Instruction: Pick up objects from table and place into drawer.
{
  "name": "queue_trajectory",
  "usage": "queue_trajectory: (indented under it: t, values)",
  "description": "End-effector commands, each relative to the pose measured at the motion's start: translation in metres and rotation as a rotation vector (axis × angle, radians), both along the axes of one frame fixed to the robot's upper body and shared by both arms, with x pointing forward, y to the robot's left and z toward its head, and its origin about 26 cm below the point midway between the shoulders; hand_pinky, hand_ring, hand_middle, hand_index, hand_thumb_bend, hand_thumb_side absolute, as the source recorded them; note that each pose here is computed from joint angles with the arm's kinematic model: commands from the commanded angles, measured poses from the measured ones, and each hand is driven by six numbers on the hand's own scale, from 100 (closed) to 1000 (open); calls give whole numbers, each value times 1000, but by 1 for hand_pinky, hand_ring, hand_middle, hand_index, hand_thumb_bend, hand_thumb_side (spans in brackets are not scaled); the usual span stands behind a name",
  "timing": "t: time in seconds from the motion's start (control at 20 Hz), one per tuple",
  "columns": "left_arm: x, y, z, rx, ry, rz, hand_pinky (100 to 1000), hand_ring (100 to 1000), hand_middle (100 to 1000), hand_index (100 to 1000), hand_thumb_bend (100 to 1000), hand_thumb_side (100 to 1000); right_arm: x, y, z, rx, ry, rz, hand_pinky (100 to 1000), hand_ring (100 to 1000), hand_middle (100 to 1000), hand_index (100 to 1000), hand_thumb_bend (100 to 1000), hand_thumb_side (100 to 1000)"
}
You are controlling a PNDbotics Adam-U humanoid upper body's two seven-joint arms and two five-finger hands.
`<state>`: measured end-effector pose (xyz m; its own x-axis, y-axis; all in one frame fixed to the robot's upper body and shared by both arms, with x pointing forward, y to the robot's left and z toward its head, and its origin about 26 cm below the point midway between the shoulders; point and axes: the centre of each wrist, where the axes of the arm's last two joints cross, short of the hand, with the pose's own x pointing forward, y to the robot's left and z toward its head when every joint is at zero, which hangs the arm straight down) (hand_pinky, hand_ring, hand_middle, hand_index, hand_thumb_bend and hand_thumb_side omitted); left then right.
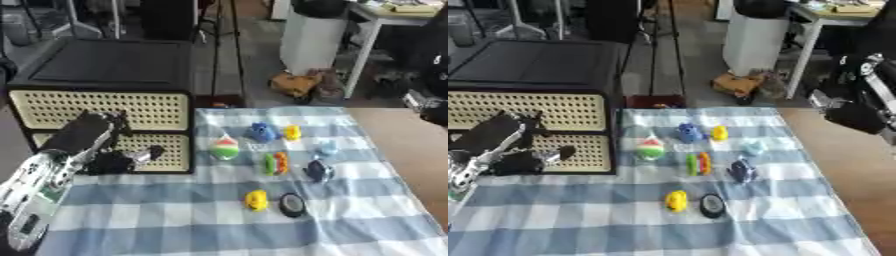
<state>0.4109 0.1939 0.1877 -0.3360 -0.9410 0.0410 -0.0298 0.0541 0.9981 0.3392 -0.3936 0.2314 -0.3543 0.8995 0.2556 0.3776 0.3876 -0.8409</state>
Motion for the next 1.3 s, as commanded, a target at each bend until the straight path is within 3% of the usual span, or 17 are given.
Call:
queue_trajectory:
  t: [0.05,0.35,0.5,0.65,0.9,1.0,1.3]
  values:
    - [4,-1,13,-19,-62,12,445,480,504,709,656,1000,-1,-2,14,-13,-32,3,135,189,453,718,283,676]
    - [1,-3,13,-59,-98,-2,424,434,455,683,677,1000,-1,-1,13,-9,-30,9,136,189,453,717,280,676]
    - [-8,-1,21,-98,-126,-35,395,357,365,647,687,1000,-1,-1,13,-7,-31,9,137,189,452,716,273,674]
    - [-25,3,34,-139,-156,-83,337,283,286,623,695,1000,-1,-2,13,-6,-29,9,137,188,452,716,270,673]
    - [-52,9,54,-255,-214,-138,153,100,121,610,730,1000,-1,-2,11,1,-26,12,137,188,450,718,263,671]
    - [-62,14,59,-334,-245,-147,100,100,100,612,753,1000,-2,-2,11,3,-26,13,137,187,449,717,262,671]
    - [-78,25,67,-575,-350,-145,100,100,100,584,852,1000,-3,-3,9,20,-26,17,135,185,441,717,258,669]
